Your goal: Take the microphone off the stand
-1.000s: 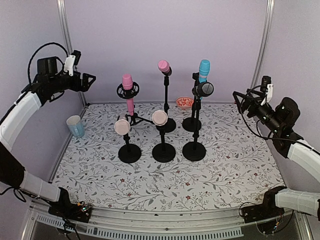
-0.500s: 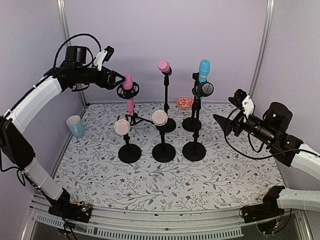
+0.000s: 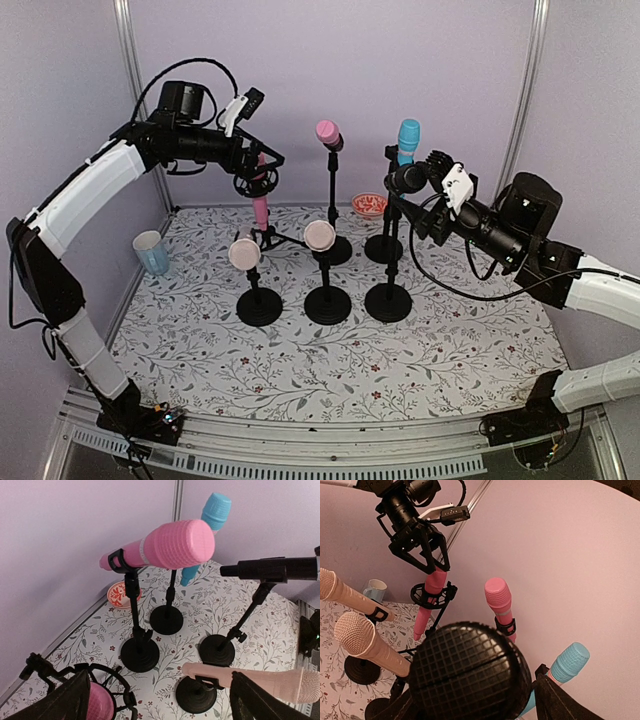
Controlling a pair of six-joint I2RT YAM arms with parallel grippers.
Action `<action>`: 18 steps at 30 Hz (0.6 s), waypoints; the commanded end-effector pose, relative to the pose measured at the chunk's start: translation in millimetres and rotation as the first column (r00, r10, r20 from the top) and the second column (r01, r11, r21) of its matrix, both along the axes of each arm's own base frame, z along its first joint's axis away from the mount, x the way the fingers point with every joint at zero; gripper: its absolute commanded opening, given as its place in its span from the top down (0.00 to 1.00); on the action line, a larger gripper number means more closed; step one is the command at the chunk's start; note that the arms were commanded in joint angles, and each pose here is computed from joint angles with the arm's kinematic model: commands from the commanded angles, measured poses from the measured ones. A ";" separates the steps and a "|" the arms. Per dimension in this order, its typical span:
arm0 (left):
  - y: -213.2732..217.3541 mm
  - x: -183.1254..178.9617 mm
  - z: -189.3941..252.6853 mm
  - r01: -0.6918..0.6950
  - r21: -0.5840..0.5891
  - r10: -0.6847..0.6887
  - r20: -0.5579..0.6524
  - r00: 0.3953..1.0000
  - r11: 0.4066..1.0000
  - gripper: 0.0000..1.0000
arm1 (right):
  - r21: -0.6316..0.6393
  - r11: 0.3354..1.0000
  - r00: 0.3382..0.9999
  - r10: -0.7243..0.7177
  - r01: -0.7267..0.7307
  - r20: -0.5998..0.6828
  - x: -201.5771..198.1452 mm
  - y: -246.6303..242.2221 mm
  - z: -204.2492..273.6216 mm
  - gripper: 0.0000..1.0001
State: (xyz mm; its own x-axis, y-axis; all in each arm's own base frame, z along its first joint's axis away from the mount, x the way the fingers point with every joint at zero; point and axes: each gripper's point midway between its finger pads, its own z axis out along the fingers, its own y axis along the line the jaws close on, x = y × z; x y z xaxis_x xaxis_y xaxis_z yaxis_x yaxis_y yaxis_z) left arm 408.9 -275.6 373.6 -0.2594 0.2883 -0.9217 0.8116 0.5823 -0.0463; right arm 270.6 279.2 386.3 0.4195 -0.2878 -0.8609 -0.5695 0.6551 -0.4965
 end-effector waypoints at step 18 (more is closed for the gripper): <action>-138.9 -71.6 11.7 0.376 0.042 -0.378 0.065 0.923 0.926 0.10 | 0.142 0.989 0.992 -0.047 0.029 0.121 11.9 15.2 70.0 1.00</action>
